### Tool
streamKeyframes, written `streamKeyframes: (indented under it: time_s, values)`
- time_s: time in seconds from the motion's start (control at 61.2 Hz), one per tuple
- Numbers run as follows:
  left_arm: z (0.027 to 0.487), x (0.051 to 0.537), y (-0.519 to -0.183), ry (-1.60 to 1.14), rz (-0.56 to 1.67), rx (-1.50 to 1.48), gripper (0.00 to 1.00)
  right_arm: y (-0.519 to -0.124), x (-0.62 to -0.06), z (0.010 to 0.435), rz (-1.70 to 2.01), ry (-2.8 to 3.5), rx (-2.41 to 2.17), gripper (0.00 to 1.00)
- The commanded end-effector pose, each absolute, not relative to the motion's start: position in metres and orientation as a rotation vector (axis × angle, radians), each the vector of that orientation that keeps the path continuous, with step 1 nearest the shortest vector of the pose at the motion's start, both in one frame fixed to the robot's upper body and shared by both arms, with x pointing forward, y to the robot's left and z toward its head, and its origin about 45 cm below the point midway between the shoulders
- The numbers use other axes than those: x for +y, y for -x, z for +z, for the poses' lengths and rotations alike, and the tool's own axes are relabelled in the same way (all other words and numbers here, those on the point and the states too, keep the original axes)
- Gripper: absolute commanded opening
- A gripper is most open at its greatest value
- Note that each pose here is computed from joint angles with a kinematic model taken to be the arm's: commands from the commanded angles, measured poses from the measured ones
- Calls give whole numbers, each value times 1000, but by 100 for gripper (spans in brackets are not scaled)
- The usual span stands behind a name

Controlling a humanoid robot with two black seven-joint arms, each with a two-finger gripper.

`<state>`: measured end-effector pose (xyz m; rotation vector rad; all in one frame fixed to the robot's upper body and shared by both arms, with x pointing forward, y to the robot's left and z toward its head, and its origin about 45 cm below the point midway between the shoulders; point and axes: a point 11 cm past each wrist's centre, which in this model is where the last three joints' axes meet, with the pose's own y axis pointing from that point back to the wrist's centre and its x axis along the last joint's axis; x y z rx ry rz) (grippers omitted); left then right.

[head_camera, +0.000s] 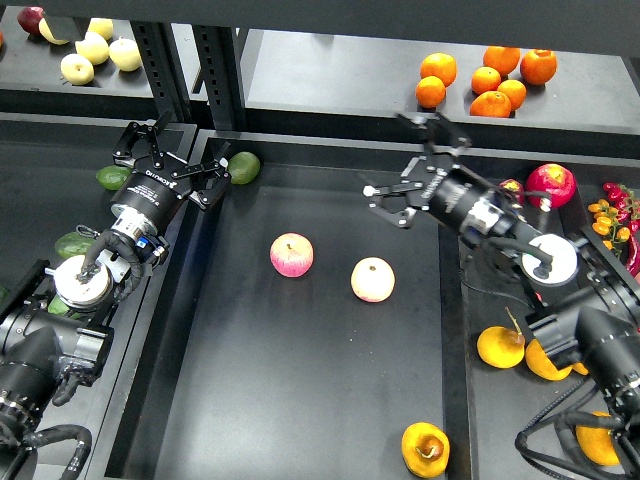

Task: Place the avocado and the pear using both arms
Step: 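Move the right gripper down toward the yellow pear nearest the robot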

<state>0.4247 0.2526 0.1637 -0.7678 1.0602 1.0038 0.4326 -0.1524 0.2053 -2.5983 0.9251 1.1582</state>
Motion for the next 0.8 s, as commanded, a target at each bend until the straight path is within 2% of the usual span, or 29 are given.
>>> streamKeyframes:
  time_s: [0.0,0.376,0.539,0.784]
  values:
    - [163,252,-424,764,1004,1062,99,-427,-164,211,1121,2763,919,100]
    - [160,251,-424,755,1006,1066,99,-415,-199,216,950,3169,990,99]
    - [158,252,-423,754,1012,1071,99,-401,-247,214,822,3461,1110,99]
    - [158,252,-423,751,1012,1071,99,-391,-273,208,833,3562,1172,100]
